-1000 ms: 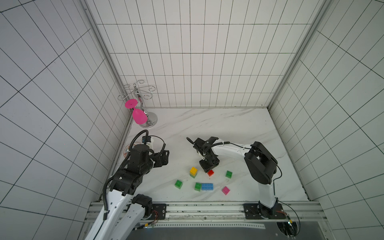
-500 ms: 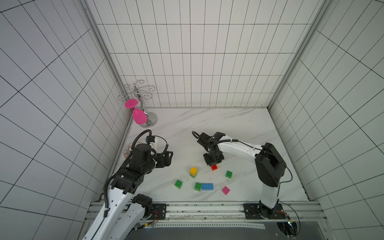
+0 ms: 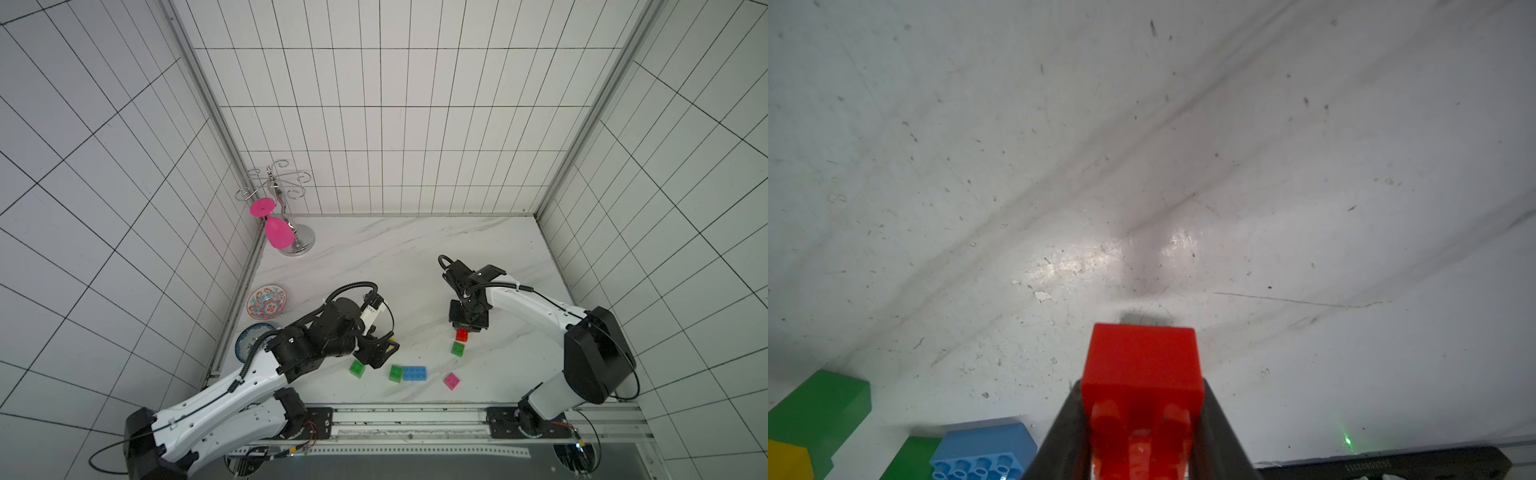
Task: Assemble the letter r with lego
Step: Assemble the lego brick with the lego brick.
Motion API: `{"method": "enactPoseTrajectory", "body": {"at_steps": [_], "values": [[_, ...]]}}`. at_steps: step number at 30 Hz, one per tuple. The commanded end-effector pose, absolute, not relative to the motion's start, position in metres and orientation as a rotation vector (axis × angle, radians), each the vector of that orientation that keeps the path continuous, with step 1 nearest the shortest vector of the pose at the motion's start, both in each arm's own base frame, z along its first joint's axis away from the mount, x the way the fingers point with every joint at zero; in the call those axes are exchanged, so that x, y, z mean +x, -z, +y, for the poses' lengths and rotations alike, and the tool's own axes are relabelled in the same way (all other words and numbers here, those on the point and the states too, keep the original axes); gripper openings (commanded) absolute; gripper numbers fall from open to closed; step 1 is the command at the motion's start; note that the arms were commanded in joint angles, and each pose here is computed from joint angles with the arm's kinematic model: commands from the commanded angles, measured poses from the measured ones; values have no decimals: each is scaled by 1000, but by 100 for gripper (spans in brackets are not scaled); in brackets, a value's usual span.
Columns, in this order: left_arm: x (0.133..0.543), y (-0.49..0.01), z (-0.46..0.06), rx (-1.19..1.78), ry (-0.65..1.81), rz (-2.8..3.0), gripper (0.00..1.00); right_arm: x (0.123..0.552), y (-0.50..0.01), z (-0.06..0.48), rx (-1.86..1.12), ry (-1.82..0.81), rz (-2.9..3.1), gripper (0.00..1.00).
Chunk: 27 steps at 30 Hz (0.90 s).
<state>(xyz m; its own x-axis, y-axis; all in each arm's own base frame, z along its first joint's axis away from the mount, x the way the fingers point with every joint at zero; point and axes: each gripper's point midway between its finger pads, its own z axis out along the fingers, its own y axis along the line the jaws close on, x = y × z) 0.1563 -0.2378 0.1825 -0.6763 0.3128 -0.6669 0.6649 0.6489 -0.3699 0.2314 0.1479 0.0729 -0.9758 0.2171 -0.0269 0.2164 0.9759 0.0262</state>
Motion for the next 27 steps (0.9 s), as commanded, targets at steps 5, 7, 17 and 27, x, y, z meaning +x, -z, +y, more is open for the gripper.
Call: {"method": "enactPoseTrajectory", "body": {"at_steps": [5, 7, 17, 27], "values": [[163, -186, -233, 731, 787, 2248, 92, 227, -66, 145, 445, -98, 3066, 0], [163, -188, -232, 721, 788, 2237, 93, 225, -60, 145, 456, -94, 3071, 0], [166, -184, -231, 712, 768, 2250, 93, 218, -45, 136, 499, -27, 3083, 0], [167, -176, -233, 718, 754, 2277, 93, 217, -30, 133, 536, 31, 3090, 0]]}}
